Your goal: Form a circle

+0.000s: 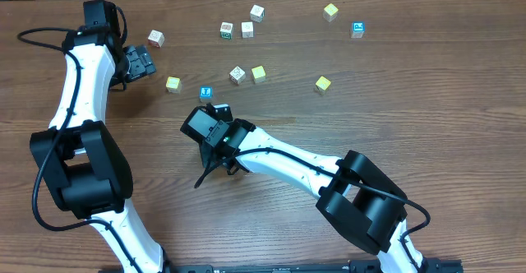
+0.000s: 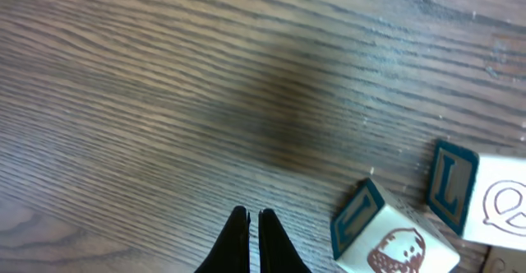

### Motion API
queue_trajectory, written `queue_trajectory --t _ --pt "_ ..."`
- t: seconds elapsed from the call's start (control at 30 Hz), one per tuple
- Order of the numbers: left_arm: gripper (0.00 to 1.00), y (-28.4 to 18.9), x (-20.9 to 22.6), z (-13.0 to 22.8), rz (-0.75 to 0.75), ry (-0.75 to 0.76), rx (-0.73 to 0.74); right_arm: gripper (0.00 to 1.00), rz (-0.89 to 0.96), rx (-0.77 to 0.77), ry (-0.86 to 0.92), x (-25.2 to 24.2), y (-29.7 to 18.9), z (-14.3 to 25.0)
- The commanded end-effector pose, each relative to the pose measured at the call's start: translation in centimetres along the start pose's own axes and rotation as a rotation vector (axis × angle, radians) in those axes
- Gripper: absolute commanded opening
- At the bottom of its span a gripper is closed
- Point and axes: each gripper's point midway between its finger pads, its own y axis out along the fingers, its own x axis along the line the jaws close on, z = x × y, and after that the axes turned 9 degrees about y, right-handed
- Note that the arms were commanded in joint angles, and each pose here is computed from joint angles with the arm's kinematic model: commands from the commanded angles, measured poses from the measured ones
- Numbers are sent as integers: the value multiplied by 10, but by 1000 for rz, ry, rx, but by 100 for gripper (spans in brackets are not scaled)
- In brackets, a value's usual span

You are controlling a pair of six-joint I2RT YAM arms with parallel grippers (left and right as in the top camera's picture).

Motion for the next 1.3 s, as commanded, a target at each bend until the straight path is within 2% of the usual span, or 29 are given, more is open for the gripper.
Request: queue_trajectory --t 0.0,0.3,1.27 --pt "100 -3 -2 0 -2 14 -7 4 21 -12 5 -5 0 -2" --pt "100 -3 -2 0 -2 14 -7 4 85 -61 10 -19 -1 -12" --pt "100 -3 -2 0 -2 14 -7 4 136 -14 20 -31 0 0"
